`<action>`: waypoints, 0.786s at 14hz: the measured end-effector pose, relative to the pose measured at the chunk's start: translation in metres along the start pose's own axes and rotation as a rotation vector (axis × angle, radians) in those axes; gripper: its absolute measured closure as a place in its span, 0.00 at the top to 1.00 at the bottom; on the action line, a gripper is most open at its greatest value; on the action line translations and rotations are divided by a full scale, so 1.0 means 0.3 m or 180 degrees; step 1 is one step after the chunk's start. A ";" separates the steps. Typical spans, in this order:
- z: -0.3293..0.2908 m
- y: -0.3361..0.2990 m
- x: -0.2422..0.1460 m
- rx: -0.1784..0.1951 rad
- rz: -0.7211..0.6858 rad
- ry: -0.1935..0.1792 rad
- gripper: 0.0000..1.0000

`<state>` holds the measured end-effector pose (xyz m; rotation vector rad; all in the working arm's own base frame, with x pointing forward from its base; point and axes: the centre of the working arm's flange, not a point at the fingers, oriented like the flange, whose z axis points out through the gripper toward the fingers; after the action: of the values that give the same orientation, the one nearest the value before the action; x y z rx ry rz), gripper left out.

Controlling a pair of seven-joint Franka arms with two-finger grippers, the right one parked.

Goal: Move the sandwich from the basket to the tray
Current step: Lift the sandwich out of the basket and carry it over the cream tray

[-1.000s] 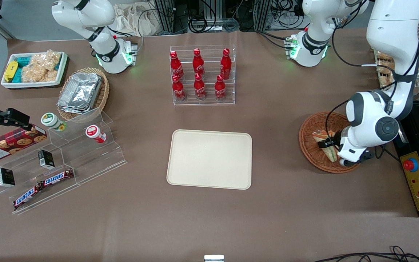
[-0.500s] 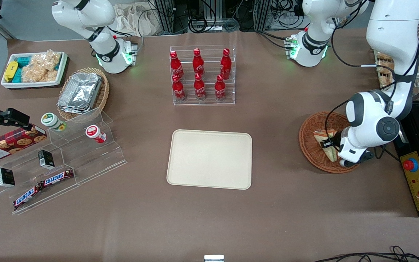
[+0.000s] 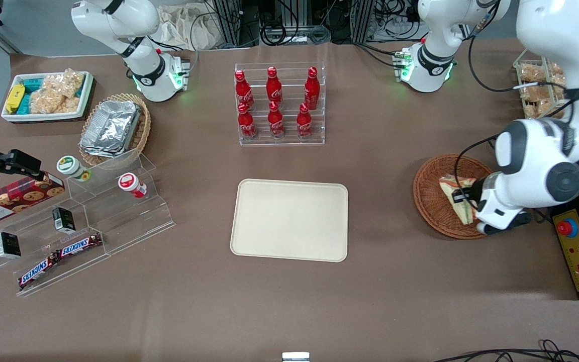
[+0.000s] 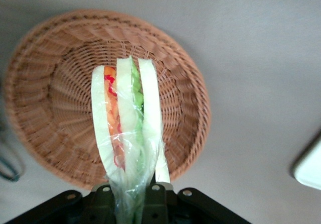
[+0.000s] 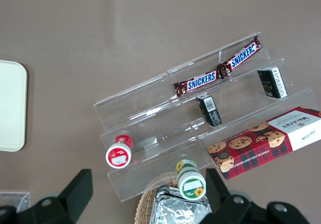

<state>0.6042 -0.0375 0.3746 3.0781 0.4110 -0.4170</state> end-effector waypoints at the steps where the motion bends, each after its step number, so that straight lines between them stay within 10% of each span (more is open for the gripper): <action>1: -0.108 0.005 -0.014 0.0004 0.0016 -0.0027 0.19; 7: -0.399 0.170 -0.120 -0.0031 0.0200 0.0067 0.19; 11: -0.232 0.560 -0.238 0.0294 0.0676 0.0059 0.19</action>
<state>0.5994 -0.2150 0.4561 3.1710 0.0645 -0.4119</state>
